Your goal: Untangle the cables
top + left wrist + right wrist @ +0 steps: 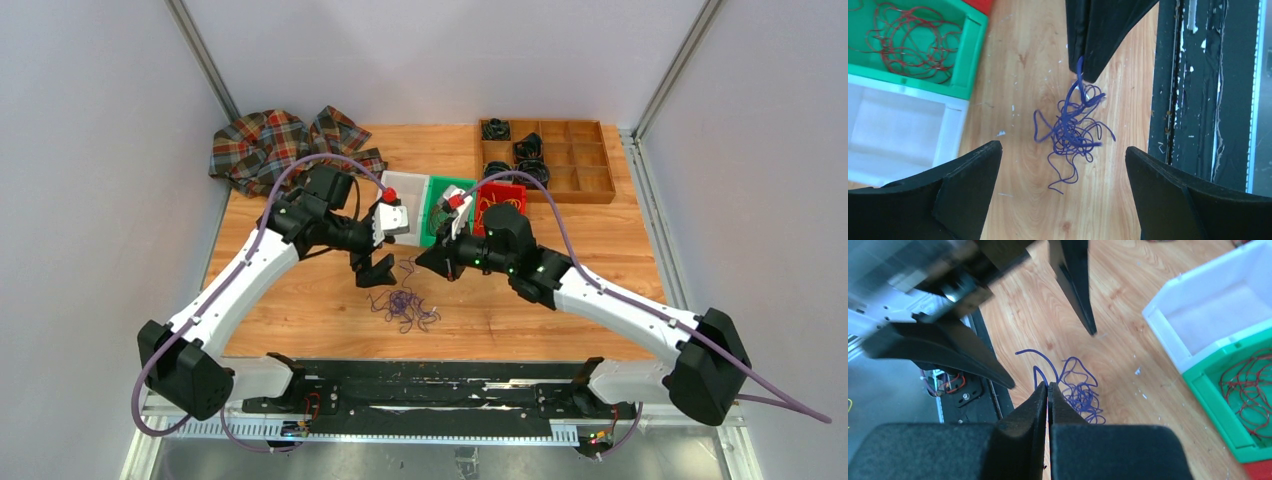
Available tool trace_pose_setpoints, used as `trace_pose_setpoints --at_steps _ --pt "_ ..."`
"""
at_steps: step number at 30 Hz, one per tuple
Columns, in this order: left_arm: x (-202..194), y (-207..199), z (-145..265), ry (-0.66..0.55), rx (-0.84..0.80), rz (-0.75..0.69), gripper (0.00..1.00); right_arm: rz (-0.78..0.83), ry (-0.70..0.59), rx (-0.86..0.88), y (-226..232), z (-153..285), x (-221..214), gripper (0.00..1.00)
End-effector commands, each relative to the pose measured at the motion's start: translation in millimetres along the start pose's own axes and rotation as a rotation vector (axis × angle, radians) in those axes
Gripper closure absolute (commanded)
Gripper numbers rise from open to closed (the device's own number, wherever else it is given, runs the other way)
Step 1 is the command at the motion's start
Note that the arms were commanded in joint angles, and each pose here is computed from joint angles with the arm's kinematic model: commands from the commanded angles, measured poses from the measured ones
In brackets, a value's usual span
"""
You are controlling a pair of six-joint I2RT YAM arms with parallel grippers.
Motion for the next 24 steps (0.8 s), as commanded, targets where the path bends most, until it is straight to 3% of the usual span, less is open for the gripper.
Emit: trace_pose_setpoints --at_steps 1,7,9,16,20,24 --pt "-14.0 3.6 -18.5 0.037 -0.072 -0.049 0.02 0.017 -0.031 0.057 13.4 9.6 16.0 0.99" --pt "-1.2 -3.1 -25.0 -0.061 -0.172 -0.067 0.05 -0.005 -0.079 0.088 20.6 15.4 24.9 0.99" --pt "6.5 -5.4 -23.3 -0.087 -0.191 -0.047 0.10 -0.008 -0.103 0.092 22.4 17.2 30.2 0.99" --pt "14.4 -12.5 -15.8 -0.116 -0.196 -0.028 0.53 -0.025 -0.152 0.102 25.9 20.6 37.7 0.99" --pt "23.8 -13.2 -6.1 -0.124 -0.153 -0.028 0.96 -0.032 -0.156 0.093 25.5 22.0 34.8 0.99" --pt "42.0 -15.1 8.6 -0.150 -0.103 0.002 0.99 -0.034 -0.157 0.084 25.6 25.0 31.1 0.95"
Point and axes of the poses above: each gripper's point midway between its finger pads, its own z axis back along the fingers, its own y axis along the line the jaws close on, x = y × z, the point moved 6 cm from there along z, back along the fingers, and after that the axes turned 9 degrees about z, right-handed, at the moved point
